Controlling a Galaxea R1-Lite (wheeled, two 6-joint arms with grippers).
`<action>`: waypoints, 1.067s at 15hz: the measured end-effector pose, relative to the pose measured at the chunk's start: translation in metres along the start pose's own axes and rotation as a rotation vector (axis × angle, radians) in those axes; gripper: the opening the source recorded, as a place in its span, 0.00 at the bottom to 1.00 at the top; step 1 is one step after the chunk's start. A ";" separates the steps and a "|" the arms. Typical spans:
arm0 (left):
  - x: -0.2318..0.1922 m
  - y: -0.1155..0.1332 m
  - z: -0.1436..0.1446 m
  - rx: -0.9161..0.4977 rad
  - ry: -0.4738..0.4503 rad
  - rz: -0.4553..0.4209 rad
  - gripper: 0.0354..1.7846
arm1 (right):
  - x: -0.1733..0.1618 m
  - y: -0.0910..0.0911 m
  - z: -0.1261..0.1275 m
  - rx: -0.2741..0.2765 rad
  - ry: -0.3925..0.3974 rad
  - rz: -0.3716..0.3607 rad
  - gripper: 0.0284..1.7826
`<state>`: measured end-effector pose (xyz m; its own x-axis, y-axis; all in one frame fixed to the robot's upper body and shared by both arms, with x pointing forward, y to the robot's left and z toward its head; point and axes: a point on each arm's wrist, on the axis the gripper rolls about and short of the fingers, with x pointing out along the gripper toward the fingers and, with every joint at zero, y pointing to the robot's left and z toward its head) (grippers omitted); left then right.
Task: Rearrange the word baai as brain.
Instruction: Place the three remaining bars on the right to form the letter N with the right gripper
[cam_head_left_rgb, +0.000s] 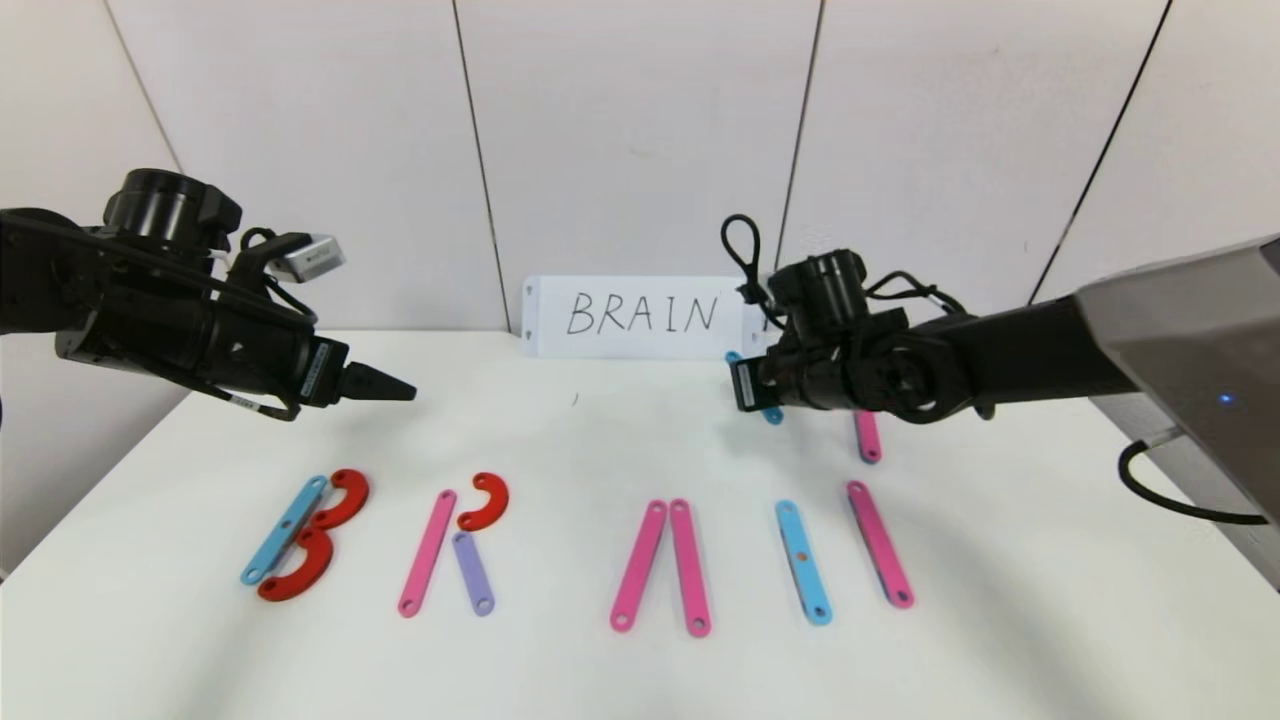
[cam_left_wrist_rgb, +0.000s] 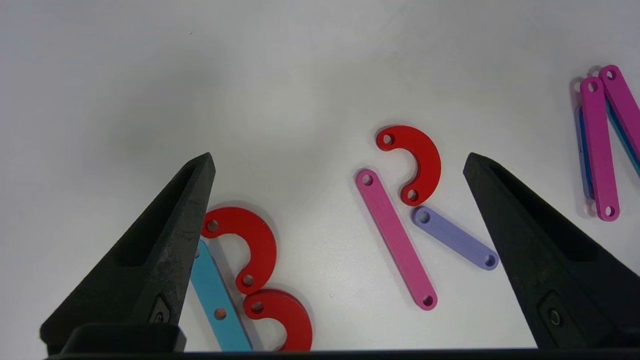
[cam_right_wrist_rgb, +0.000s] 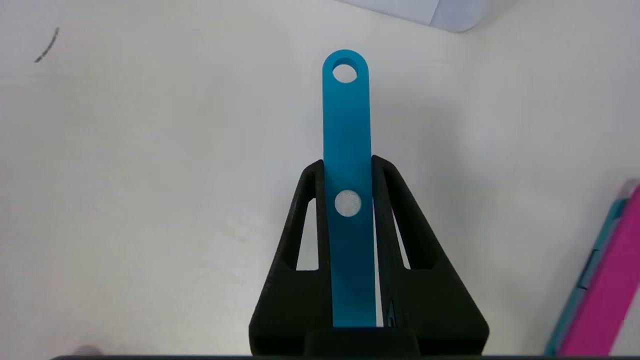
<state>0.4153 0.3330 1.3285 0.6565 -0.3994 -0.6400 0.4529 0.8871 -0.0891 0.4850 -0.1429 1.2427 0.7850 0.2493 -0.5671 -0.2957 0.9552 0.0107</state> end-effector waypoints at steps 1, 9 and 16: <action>0.000 0.000 0.000 0.000 0.000 0.000 0.97 | -0.009 -0.002 0.002 -0.011 -0.007 0.002 0.14; 0.000 -0.001 0.000 0.001 -0.001 -0.002 0.97 | -0.084 -0.049 -0.011 -0.070 0.007 0.085 0.14; -0.002 -0.001 0.000 0.002 -0.003 -0.001 0.97 | -0.131 -0.100 -0.066 -0.102 0.095 0.134 0.14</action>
<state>0.4137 0.3326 1.3300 0.6578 -0.4014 -0.6373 0.4551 0.8861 -0.0884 0.3760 -0.2818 1.2616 0.6816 0.3526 -0.6411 -0.4516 0.8922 0.0106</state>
